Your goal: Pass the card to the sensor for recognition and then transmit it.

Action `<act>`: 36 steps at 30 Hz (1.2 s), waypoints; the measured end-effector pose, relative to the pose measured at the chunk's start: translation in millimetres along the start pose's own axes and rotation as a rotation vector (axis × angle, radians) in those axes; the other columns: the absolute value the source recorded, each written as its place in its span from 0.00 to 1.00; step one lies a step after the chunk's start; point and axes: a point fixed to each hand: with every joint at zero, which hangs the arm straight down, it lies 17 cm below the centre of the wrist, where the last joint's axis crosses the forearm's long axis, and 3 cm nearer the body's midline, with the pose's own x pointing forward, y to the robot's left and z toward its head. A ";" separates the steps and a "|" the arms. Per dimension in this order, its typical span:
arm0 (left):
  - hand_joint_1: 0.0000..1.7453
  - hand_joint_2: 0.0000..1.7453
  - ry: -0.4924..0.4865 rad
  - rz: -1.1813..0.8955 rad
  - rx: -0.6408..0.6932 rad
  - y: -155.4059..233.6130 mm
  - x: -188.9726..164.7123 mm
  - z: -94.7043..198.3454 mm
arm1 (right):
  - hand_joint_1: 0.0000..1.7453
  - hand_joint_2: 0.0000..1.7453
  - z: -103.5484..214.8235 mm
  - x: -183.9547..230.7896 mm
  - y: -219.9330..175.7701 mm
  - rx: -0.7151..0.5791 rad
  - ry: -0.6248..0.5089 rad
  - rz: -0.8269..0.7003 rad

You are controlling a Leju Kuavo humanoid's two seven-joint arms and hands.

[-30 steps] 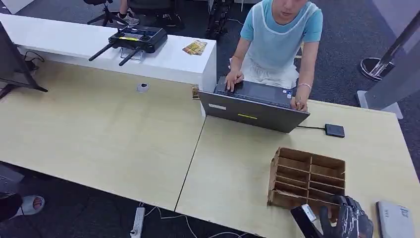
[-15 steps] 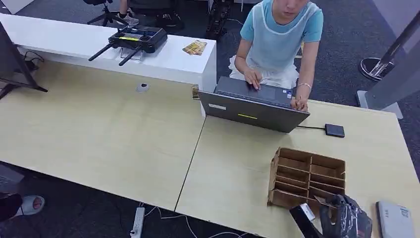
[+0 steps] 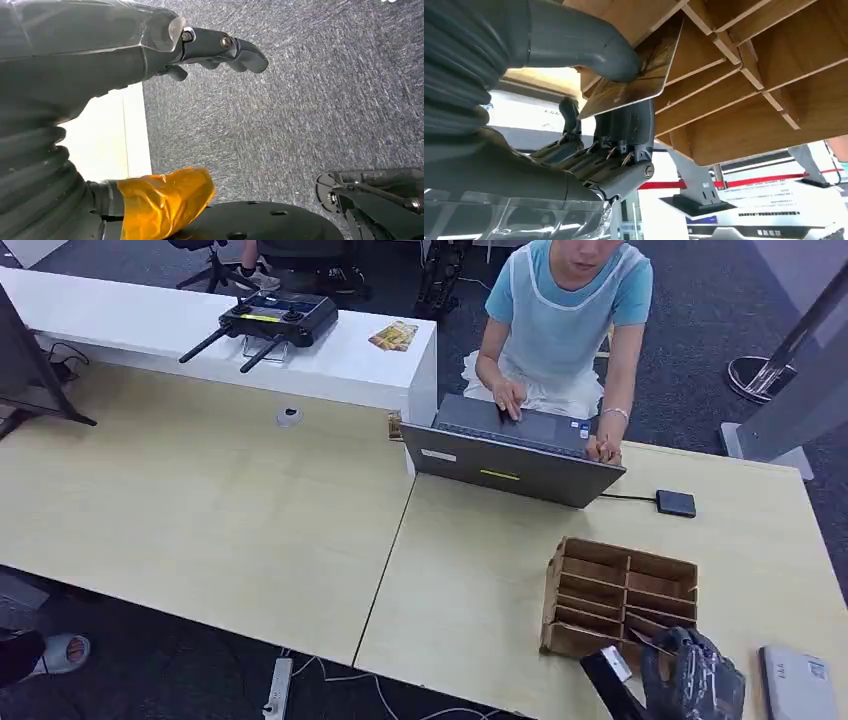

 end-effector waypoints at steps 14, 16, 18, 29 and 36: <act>0.00 1.00 -0.005 0.003 0.000 -0.1 0.7 0.0 | 0.77 1.00 -2.8 11.7 -12.2 -0.022 -0.033 -0.139; 0.00 1.00 -0.005 0.004 0.000 -0.1 0.7 0.0 | 0.79 1.00 -3.5 14.7 -17.8 -0.034 -0.044 -0.162; 0.00 1.00 -0.005 0.005 0.000 -0.1 0.6 0.0 | 0.79 1.00 -4.2 16.7 -24.6 -0.047 -0.053 -0.185; 0.00 1.00 -0.015 0.012 -0.001 -0.2 2.0 0.0 | 0.87 1.00 -5.1 27.4 -72.6 -0.130 -0.136 -0.361; 0.00 1.00 -0.017 0.018 -0.004 -0.8 2.2 0.1 | 0.92 1.00 -8.3 21.5 -107.1 -0.191 -0.179 -0.368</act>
